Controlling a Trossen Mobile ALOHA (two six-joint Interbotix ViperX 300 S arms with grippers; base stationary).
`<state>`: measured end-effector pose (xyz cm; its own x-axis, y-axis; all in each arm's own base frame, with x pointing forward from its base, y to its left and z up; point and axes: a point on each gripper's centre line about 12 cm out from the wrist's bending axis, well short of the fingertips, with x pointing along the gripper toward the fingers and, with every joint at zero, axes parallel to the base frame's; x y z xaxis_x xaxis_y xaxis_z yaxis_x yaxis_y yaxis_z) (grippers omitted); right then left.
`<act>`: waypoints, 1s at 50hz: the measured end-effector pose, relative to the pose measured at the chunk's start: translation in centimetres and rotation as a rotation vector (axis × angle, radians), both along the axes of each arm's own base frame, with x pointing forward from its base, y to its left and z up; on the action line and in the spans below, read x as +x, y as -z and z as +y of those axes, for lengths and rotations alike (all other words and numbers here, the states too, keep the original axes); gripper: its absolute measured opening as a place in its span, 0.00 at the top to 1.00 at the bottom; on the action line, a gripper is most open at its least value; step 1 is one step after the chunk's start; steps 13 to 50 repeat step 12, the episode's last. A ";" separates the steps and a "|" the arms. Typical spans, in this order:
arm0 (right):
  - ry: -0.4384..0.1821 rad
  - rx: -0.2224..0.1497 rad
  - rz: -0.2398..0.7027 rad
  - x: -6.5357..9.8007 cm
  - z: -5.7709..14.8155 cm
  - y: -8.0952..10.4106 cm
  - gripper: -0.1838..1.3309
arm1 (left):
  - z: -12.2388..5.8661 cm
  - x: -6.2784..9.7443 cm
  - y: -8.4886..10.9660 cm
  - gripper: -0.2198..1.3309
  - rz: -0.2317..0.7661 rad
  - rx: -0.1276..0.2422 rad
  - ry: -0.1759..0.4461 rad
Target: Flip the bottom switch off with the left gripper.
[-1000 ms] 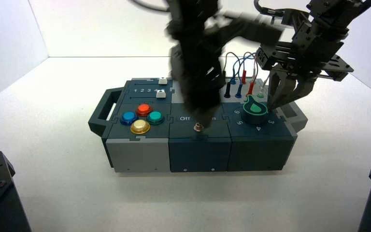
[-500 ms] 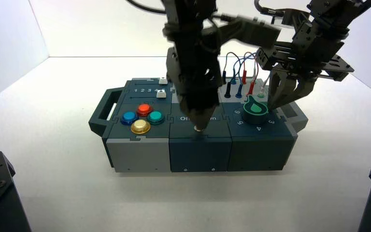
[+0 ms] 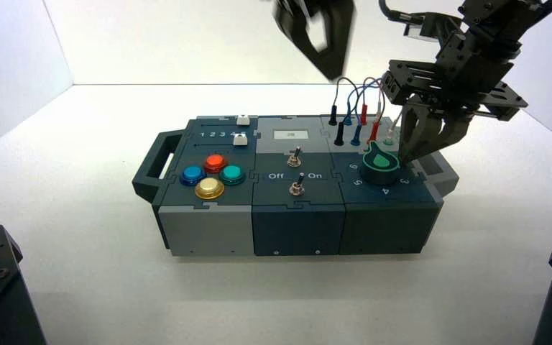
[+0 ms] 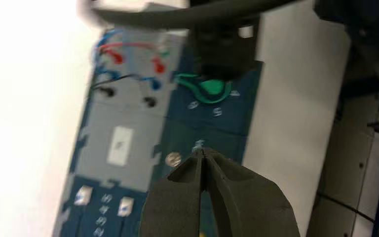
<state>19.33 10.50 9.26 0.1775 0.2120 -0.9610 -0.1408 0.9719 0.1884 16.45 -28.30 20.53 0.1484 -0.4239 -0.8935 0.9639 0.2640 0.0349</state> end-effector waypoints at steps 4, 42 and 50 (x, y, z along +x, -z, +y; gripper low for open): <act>0.000 0.001 -0.001 -0.2 -0.1 0.0 0.98 | 1.2 0.4 0.3 0.96 0.005 0.006 -0.031; -0.001 0.001 -0.003 -0.2 -0.1 -0.1 0.97 | 2.7 0.6 0.4 0.96 0.006 0.013 -0.064; -0.001 0.001 -0.003 -0.2 -0.1 -0.1 0.97 | 2.7 0.6 0.4 0.96 0.006 0.013 -0.064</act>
